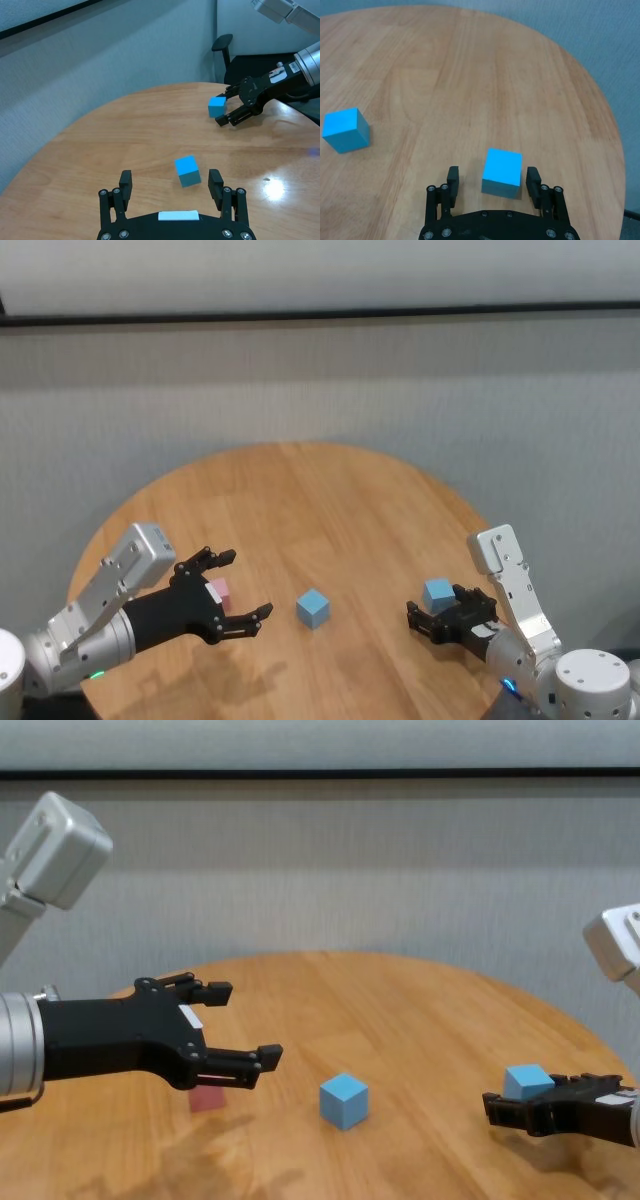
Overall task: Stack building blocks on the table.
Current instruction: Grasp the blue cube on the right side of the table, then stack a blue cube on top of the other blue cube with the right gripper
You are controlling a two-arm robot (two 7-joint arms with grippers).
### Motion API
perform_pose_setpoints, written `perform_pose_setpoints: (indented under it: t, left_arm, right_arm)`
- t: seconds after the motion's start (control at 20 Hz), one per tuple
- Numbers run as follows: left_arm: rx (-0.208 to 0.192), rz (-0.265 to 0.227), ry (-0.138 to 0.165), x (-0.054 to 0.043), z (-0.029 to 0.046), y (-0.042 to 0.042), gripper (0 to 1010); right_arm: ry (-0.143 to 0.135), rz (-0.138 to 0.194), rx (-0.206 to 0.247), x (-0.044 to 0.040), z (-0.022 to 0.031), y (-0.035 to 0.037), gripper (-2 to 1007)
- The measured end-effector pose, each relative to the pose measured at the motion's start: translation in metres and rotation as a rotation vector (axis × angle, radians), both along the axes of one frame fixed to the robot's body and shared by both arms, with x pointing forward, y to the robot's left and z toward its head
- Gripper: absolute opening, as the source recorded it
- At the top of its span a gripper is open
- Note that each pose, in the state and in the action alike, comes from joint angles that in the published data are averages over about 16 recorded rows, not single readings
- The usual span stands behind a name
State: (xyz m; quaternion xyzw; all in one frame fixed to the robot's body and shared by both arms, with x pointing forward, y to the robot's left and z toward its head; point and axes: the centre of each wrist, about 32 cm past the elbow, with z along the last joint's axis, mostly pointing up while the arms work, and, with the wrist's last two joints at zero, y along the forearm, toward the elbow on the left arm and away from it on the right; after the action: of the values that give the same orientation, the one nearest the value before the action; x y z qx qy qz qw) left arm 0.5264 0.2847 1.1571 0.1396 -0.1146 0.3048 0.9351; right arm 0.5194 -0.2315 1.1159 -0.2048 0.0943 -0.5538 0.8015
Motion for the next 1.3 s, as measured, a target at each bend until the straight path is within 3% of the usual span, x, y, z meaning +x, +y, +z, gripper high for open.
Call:
perform_pose_setpoints:
  t: [0.5,0.75,1.05,1.3]
  left_arm:
    - [0.000,0.000,0.000,0.0000,0.0000,0.0000,1000]
    - [0.000,0.000,0.000,0.0000,0.0000,0.0000,1000]
    - [0.000,0.000,0.000,0.0000,0.0000,0.0000,1000]
    - [0.000,0.000,0.000,0.0000,0.0000,0.0000,1000]
  right_arm:
    - [-0.001,-0.001,0.004,0.0000,0.0002,-0.0008,542]
    - [-0.020,0.014,0.016,0.0004,0.0015,-0.0013,430]
    - [-0.082,0.079,0.046,0.0052,0.0067,-0.0014,373]
    - [-0.145,0.171,0.083,0.0137,0.0118,0.0002,371]
